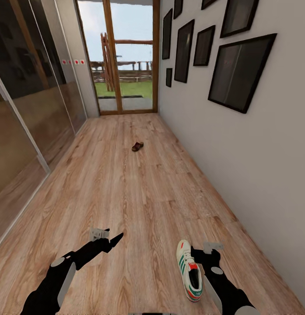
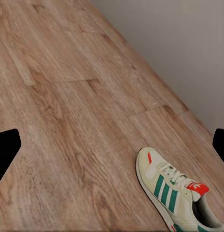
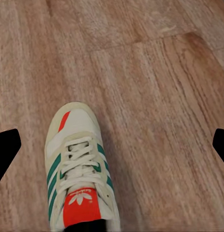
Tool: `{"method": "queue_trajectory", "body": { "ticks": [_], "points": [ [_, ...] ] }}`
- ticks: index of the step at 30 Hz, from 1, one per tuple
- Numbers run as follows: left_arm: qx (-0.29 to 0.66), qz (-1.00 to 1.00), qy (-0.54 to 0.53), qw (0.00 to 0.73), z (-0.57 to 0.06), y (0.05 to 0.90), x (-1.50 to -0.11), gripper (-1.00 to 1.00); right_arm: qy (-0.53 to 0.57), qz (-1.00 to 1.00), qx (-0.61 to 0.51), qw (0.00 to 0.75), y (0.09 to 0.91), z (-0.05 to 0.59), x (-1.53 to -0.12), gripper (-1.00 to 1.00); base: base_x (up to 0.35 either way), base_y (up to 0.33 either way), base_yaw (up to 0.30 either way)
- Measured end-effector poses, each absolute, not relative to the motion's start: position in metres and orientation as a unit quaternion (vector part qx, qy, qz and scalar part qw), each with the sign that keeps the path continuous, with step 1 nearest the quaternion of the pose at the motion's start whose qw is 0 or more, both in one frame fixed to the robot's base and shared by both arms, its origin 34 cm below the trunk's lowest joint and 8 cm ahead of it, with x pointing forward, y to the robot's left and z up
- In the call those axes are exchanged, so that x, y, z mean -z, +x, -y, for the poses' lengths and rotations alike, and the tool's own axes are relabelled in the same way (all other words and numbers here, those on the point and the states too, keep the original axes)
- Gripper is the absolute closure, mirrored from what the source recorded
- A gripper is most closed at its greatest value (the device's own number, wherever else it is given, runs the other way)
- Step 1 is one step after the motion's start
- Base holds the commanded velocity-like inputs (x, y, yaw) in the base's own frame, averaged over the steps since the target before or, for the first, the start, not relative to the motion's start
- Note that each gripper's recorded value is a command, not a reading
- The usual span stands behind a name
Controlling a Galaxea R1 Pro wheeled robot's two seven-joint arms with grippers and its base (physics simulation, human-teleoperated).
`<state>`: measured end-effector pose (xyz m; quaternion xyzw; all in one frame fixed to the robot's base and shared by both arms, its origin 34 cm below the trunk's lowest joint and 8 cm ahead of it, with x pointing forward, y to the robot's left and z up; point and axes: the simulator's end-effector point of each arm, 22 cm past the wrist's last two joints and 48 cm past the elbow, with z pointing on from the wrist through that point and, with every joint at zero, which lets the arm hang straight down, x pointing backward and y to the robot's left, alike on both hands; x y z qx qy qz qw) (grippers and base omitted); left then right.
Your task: Pick up the two gym shoes and the two sandals from the corridor floor and place them onto the hallstand (shoe rack) in the corridor, making sure they are on the rack and not on the floor. Arrange them so the two gym shoes are next to each other and the two sandals are next to each other.
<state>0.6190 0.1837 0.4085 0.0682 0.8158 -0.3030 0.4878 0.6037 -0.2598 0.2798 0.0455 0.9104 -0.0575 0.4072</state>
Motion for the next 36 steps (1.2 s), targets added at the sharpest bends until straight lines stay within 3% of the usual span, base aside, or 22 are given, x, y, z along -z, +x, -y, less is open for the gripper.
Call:
{"method": "queue_trajectory", "body": {
  "ticks": [22,36],
  "points": [
    [0.308,-0.841,0.053,0.442,-0.179,0.606,-0.348,-1.00,0.041,-0.938,0.061,0.339,0.561,0.259,-0.210,-1.00,0.000,0.000,0.000],
    [0.309,-0.845,0.048,0.434,-0.180,0.604,-0.338,-1.00,0.040,-0.941,0.062,0.329,0.555,0.260,-0.199,-1.00,0.000,0.000,0.172]
  ]
}}
